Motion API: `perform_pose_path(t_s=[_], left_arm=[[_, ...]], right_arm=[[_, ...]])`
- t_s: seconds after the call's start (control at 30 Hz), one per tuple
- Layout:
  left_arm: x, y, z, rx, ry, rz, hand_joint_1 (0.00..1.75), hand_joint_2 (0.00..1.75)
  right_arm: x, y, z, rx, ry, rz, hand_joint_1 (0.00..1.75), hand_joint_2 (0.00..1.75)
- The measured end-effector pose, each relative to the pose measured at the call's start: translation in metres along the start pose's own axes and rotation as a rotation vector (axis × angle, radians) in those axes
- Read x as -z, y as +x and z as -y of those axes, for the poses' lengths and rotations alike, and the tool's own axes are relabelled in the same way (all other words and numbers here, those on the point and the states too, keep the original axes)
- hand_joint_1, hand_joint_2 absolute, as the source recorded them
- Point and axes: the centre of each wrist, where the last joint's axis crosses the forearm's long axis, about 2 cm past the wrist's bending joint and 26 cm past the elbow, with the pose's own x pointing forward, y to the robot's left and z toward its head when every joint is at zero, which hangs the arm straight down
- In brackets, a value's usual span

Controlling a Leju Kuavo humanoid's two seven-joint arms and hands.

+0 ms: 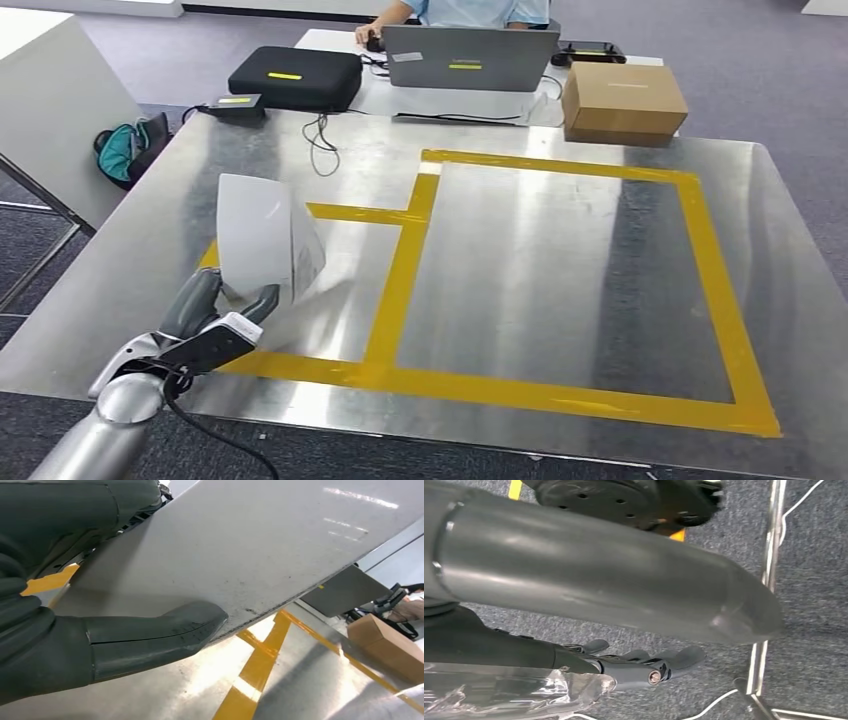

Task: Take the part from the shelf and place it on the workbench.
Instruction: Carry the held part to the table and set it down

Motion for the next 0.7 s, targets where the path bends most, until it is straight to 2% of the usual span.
perform_pose_path(t_s=[0.23,0.4,0.47,0.53,0.6,0.67,0.7], left_arm=[[0.001,-0.001,0.0,0.011,0.006,-0.004,1.75,1.75],[0.01,0.001,-0.004,0.038,0.006,-0.006,1.75,1.75],[0.014,0.0,-0.006,0.062,0.0,-0.023,1.75,1.75],[0.017,-0.004,-0.006,0.162,-0.013,-0.082,1.75,1.75],[0.022,-0.011,-0.007,0.369,-0.029,-0.159,0.87,1.75],[0.028,-0.02,-0.009,0.572,-0.051,-0.198,0.0,1.75],[0.031,-0.025,-0.009,0.637,-0.066,-0.21,0.0,1.75]], right_arm=[[-0.006,-0.009,0.002,-0.006,-0.001,-0.04,0.0,0.0],[-0.013,-0.018,0.004,-0.015,0.004,-0.072,0.0,0.0],[-0.014,-0.019,0.004,-0.018,0.008,-0.082,0.0,0.0],[-0.014,-0.018,0.003,-0.026,0.017,-0.098,0.0,0.0],[-0.014,-0.017,0.002,-0.039,0.031,-0.113,0.0,0.0],[-0.013,-0.015,0.0,-0.054,0.04,-0.124,0.0,0.0],[-0.013,-0.015,0.0,-0.059,0.041,-0.127,0.0,0.0]])
